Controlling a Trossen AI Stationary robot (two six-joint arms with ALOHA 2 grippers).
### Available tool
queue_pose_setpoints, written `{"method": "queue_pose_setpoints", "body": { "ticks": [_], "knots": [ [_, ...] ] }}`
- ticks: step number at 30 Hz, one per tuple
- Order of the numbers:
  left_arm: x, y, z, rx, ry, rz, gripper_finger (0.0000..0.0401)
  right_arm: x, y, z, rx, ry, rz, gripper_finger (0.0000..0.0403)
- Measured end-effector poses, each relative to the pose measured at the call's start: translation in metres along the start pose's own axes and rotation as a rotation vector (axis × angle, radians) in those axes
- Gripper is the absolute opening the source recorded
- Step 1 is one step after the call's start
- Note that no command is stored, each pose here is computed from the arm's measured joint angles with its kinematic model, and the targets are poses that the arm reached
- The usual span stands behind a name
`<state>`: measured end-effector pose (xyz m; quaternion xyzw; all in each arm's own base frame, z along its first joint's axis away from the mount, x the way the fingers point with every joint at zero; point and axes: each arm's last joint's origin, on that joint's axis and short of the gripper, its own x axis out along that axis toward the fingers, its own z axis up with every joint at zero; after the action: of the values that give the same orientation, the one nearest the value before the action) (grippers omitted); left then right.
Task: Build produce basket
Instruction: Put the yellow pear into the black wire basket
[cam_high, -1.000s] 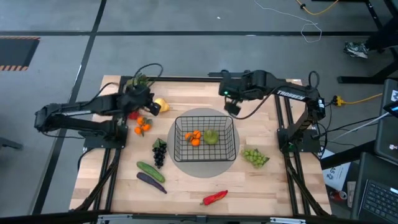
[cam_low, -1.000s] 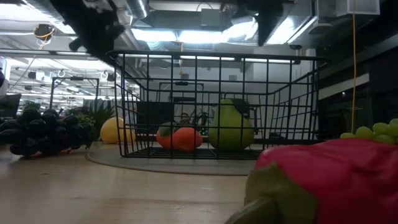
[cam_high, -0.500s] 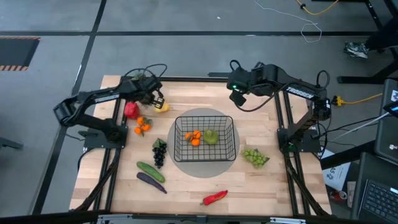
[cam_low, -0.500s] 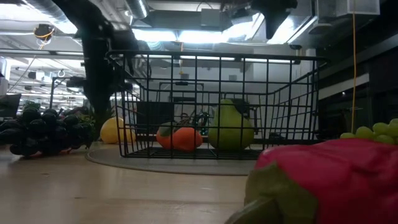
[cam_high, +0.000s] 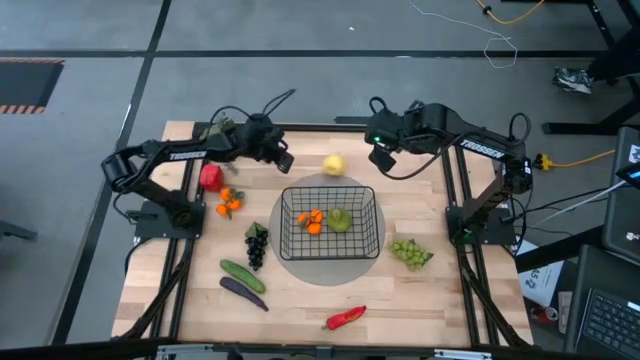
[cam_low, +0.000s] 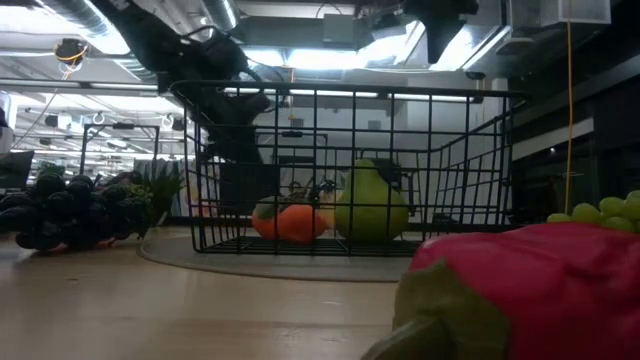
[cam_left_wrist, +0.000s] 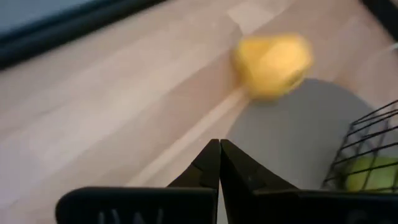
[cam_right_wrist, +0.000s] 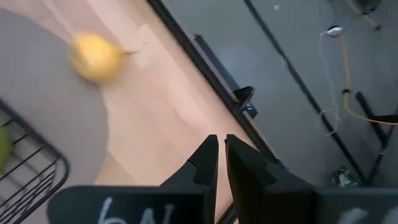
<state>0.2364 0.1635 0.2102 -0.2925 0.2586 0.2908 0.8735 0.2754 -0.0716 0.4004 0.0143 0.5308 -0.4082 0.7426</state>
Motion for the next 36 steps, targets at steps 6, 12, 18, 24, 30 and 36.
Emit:
{"method": "queue_pose_setpoints", "body": {
  "ticks": [6, 12, 18, 24, 30, 36],
  "knots": [
    [-0.018, 0.000, -0.005, 0.014, 0.050, 0.055, 0.0000, 0.000, 0.000, 0.000, -0.002, 0.004, 0.011, 0.0035],
    [-0.044, -0.003, -0.008, 0.032, 0.084, 0.080, 0.0000, 0.006, -0.008, 0.002, 0.052, 0.020, -0.005, 0.0035],
    [-0.080, -0.013, -0.010, 0.123, 0.050, 0.044, 0.0000, 0.025, -0.033, 0.008, 0.120, 0.081, -0.024, 0.0035],
    [-0.111, -0.022, -0.015, 0.190, -0.013, 0.042, 0.0000, 0.062, -0.059, 0.022, 0.104, 0.145, -0.035, 0.0035],
    [-0.139, -0.031, -0.024, 0.259, -0.070, 0.051, 0.0000, 0.109, -0.064, 0.051, -0.050, 0.056, 0.227, 0.0035],
    [-0.166, -0.035, -0.032, 0.320, -0.160, 0.069, 0.0000, 0.151, -0.061, 0.069, -0.158, -0.004, 0.345, 0.0035]
  ]
}}
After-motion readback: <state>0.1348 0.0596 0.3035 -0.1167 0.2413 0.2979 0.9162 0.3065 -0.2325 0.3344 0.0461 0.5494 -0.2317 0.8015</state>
